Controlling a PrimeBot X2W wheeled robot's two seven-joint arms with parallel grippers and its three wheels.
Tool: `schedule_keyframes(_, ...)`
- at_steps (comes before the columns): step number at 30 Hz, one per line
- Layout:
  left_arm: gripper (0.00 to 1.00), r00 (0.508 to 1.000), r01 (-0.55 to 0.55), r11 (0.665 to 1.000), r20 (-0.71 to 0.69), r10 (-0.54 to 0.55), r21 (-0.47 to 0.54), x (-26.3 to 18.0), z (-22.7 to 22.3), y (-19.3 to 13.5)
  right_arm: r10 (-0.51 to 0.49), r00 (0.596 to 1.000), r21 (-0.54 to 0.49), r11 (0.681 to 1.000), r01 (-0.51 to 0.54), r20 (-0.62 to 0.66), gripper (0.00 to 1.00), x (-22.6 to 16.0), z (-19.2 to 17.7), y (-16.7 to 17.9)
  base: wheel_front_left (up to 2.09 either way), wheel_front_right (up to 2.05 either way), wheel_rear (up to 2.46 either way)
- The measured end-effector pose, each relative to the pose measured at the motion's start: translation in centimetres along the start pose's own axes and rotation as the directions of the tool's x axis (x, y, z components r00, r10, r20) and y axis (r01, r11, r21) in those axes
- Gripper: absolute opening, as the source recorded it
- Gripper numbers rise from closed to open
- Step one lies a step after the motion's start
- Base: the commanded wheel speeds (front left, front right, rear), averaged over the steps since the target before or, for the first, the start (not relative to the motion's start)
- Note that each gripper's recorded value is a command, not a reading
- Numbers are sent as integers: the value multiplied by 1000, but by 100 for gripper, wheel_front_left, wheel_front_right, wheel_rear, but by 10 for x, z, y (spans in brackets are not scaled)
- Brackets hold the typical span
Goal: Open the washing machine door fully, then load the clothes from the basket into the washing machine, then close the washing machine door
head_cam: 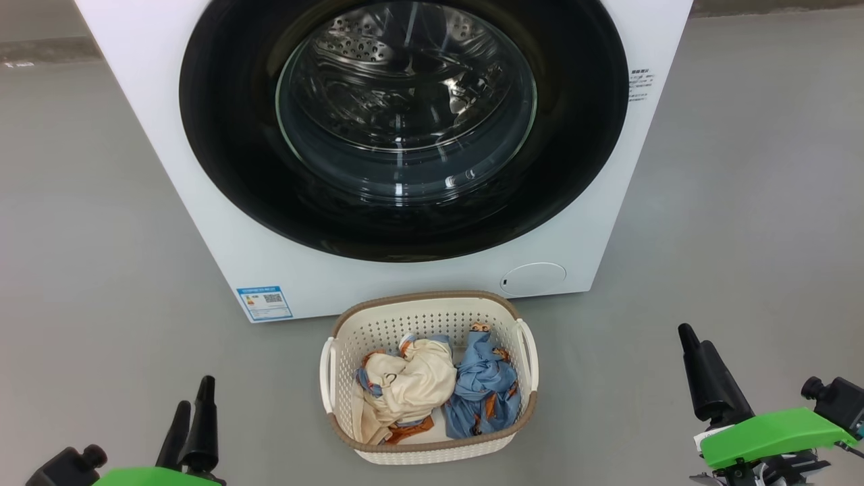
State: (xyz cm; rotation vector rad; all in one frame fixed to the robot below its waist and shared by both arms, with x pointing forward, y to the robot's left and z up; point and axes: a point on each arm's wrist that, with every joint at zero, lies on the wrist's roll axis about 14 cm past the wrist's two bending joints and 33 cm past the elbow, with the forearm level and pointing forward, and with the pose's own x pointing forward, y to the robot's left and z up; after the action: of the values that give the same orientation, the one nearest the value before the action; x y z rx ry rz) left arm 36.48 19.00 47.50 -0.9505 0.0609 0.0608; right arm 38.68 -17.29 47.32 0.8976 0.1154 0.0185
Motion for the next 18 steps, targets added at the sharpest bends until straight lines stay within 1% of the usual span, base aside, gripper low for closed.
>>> schedule_keyframes(2,100,1000,3,1000,1,-3,30,0,0,0,1,1000,-24,1000,-1,-1,100,0,0,0,0,0,0)
schedule_keyframes(3,100,1000,6,998,-1,-6,66,0,0,0,3,1000,-46,999,-3,-3,100,1,-1,0,0,0,0)
schedule_keyframes(4,100,1000,8,997,2,-8,80,0,1,-1,4,1000,-61,998,-4,-3,100,1,-1,0,0,0,0)
schedule_keyframes(11,100,1000,26,986,9,-28,163,1,2,-5,12,1000,-135,991,-13,-5,100,1,-4,1,0,0,0)
schedule_keyframes(18,100,999,43,967,21,-49,251,1,5,-10,29,1000,-205,978,-31,-9,100,2,-6,5,0,0,0)
